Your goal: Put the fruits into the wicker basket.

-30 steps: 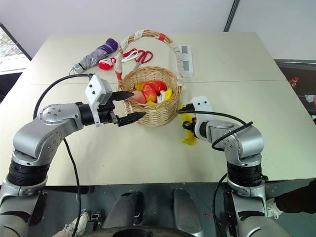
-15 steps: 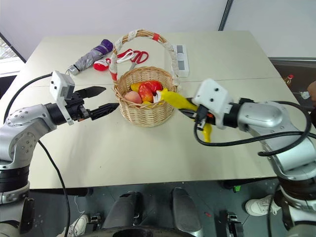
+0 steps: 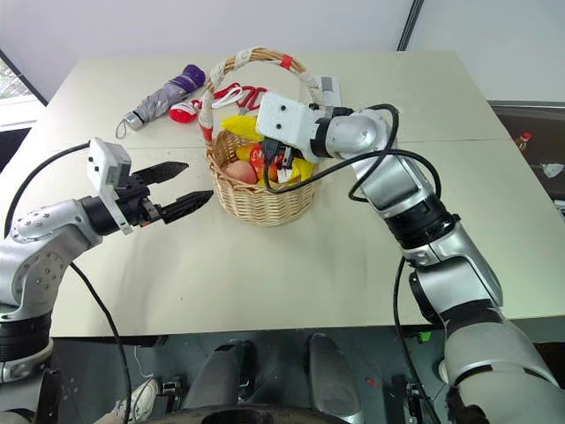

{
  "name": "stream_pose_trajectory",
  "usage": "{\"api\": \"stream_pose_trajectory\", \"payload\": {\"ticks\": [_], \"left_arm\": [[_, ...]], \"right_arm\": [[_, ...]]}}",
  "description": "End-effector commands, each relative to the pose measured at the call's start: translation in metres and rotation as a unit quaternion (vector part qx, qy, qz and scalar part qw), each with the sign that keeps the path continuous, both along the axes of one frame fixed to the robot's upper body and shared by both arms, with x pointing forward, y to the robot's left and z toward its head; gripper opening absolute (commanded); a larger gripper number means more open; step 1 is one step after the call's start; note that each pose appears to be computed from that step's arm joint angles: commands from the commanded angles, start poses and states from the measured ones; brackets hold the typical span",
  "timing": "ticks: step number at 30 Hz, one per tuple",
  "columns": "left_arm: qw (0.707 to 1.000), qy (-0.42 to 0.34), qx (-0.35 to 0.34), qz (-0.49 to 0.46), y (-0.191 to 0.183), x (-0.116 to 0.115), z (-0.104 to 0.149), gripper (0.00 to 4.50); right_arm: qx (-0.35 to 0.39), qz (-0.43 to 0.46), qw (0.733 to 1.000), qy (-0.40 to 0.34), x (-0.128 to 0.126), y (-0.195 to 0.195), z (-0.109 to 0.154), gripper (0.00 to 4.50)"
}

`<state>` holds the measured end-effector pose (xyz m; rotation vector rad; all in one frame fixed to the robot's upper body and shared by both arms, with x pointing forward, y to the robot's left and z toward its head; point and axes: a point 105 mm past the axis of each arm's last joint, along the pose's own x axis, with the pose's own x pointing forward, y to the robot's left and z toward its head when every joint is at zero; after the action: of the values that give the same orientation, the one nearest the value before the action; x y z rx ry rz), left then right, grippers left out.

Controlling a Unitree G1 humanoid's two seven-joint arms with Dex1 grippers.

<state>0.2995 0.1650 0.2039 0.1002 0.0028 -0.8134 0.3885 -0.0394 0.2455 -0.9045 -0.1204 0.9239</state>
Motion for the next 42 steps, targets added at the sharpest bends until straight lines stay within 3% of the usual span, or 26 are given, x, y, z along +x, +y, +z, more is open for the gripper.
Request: {"api": "stream_pose_trajectory", "payload": {"ticks": [1,2,3,10,14,21,26,30,34,39,40,42], "left_arm": [[1.0,-0.025,-0.009,0.003,-0.001,-0.008,0.013,4.5],[1.0,-0.024,-0.01,0.002,-0.002,-0.009,0.012,4.5],[1.0,-0.023,-0.012,0.0,-0.004,-0.01,0.012,4.5],[0.999,-0.021,-0.022,-0.026,-0.015,-0.007,0.013,4.5],[0.999,-0.021,-0.03,-0.04,-0.02,-0.004,0.015,4.5],[0.998,-0.016,-0.027,-0.059,-0.027,0.001,0.013,4.5],[0.998,-0.018,-0.027,-0.062,-0.029,0.0,0.015,4.5],[0.997,-0.019,-0.029,-0.063,-0.031,-0.003,0.015,4.5],[0.997,-0.02,-0.032,-0.061,-0.033,-0.004,0.014,4.5],[0.997,-0.02,-0.037,-0.062,-0.037,-0.005,0.013,4.5],[0.997,-0.02,-0.038,-0.063,-0.038,-0.005,0.013,4.5],[0.997,-0.019,-0.04,-0.066,-0.04,-0.004,0.013,4.5]], "right_arm": [[0.025,0.018,0.999,-0.028,-0.004,0.006,0.022,3.69],[0.032,0.027,0.999,-0.03,-0.008,0.008,0.025,4.2],[0.036,0.041,0.998,-0.038,-0.015,0.009,0.029,4.42],[0.12,0.144,0.981,-0.042,-0.083,-0.009,0.061,4.42],[0.189,0.101,0.976,0.028,-0.1,-0.04,0.056,4.42],[0.261,-0.052,0.959,0.093,-0.07,-0.071,0.013,4.42],[0.351,-0.193,0.912,0.088,-0.007,-0.088,-0.006,4.42],[0.381,-0.195,0.899,0.098,0.007,-0.083,-0.007,4.42],[0.383,-0.18,0.9,0.103,0.01,-0.078,-0.008,3.23],[0.391,-0.169,0.899,0.101,0.008,-0.077,-0.003,0.42],[0.393,-0.169,0.898,0.097,0.007,-0.079,-0.001,0.07],[0.395,-0.179,0.898,0.079,0.005,-0.086,0.005,0.06]]}}
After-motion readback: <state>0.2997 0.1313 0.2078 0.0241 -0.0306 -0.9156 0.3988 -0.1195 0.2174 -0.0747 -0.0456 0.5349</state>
